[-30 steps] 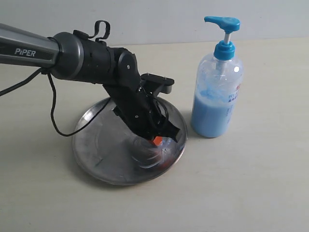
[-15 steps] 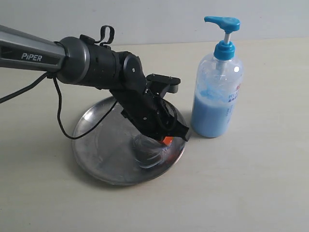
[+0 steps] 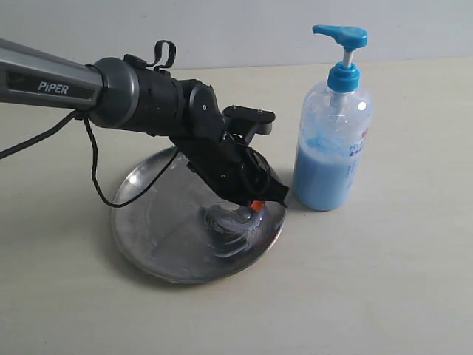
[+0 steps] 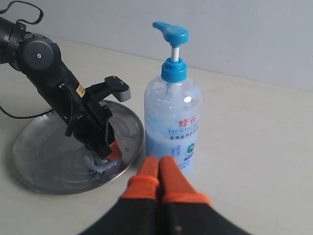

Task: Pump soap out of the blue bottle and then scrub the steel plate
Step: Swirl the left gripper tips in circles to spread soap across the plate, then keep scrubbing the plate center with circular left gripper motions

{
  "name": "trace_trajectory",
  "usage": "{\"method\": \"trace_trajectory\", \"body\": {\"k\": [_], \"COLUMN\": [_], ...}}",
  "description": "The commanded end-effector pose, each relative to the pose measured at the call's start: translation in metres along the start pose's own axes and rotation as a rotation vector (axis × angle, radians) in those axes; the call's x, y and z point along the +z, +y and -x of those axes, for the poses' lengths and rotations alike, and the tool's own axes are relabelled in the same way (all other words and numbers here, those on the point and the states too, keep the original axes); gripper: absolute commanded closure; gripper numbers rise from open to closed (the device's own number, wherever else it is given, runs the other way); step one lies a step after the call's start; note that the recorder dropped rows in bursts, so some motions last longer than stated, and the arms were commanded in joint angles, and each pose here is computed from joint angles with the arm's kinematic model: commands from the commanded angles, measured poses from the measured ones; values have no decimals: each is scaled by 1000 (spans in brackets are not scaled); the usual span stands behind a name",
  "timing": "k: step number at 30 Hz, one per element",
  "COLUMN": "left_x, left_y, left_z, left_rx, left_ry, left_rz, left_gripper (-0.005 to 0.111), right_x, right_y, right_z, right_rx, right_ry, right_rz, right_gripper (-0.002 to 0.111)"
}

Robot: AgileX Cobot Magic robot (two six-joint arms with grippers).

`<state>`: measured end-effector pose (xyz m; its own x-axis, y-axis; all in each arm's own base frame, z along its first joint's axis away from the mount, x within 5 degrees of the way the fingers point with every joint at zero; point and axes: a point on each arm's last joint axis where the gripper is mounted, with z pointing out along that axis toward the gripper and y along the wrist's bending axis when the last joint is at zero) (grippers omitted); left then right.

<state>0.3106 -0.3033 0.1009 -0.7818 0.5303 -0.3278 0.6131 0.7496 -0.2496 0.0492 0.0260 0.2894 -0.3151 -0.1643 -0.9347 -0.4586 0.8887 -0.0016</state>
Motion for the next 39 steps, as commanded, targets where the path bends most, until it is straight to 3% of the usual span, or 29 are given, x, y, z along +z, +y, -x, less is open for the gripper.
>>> {"method": "trace_trajectory", "body": {"k": [1, 8, 16, 26, 32, 39], "left_x": [9, -7, -12, -10, -7, 4], "left_y": [22, 41, 39, 26, 21, -2], "left_z": [-14, -20, -29, -21, -18, -18], "left_rx": [2, 2, 26, -39, -39, 41], "left_ry": [120, 224, 333, 249, 209, 164], "left_rz": [44, 60, 42, -92, -92, -87], "left_gripper": [107, 107, 107, 107, 107, 107], "right_x": [0, 0, 0, 0, 0, 0], "right_y": [0, 0, 0, 0, 0, 0], "right_z": [-1, -1, -1, -1, 0, 0], "right_rx": [0, 0, 0, 0, 0, 0], "right_ry": [-8, -8, -10, -10, -12, -12], "right_rz": [-5, -5, -5, -5, -5, -5], "right_gripper": [108, 108, 108, 108, 108, 108]}}
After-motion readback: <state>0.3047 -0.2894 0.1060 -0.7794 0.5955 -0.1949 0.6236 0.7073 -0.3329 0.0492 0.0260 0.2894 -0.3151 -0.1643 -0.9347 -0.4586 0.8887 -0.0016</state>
